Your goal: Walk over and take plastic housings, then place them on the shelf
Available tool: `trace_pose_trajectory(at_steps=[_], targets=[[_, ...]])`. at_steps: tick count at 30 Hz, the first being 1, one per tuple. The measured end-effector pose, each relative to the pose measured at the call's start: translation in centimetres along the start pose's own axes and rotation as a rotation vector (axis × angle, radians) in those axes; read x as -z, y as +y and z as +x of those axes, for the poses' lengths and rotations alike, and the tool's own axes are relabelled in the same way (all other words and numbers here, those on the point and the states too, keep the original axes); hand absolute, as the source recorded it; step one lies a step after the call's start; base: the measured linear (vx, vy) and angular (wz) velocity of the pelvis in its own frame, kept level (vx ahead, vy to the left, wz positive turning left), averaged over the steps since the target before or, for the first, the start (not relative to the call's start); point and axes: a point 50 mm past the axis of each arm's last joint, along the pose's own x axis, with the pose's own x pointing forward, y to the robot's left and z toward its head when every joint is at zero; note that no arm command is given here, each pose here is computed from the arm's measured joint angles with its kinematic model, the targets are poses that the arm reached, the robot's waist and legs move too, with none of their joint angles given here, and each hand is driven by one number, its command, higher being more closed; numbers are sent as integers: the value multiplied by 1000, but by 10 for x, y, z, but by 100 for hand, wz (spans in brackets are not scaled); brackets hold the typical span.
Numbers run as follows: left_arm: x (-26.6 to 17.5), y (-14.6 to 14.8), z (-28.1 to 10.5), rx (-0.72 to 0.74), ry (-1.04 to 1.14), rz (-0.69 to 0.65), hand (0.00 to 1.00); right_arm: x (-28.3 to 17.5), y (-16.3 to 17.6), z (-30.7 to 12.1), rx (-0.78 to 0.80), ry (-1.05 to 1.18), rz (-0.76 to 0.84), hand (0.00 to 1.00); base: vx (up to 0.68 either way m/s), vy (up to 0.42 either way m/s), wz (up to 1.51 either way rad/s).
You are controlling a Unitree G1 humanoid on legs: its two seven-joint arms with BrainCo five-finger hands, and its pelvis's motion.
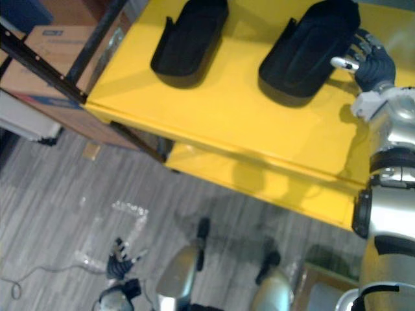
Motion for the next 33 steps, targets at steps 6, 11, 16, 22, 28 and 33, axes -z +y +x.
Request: trace_pose_trajectory(at_steps=[6, 11, 16, 22, 28, 33], targets=[[0, 0, 0, 1, -3, 0, 0, -5, 0, 2, 128, -47, -108, 0, 0, 0, 0], [-8, -2, 0, 9, -37, -16, 0, -54, 8, 1, 345, -339, -321, 0, 0, 0, 6], [-14, -2, -2, 15, -71, -24, 0, -123, 43, -27, 389, -814, -328, 0, 12, -9, 11], [-14, -2, -2, 16, -72, -13, 0, -94, 135, -33, 52, -787, -72, 0, -20, -2, -13], [-12, -2, -2, 11, -70, 22, 0, -26, 198, -28, -69, -495, 150, 0, -15, -13, -10], [-13, -1, -2, -11, -72, 24, 0, 0, 225, -31, -123, -369, 188, 0, 15, -10, 0]])
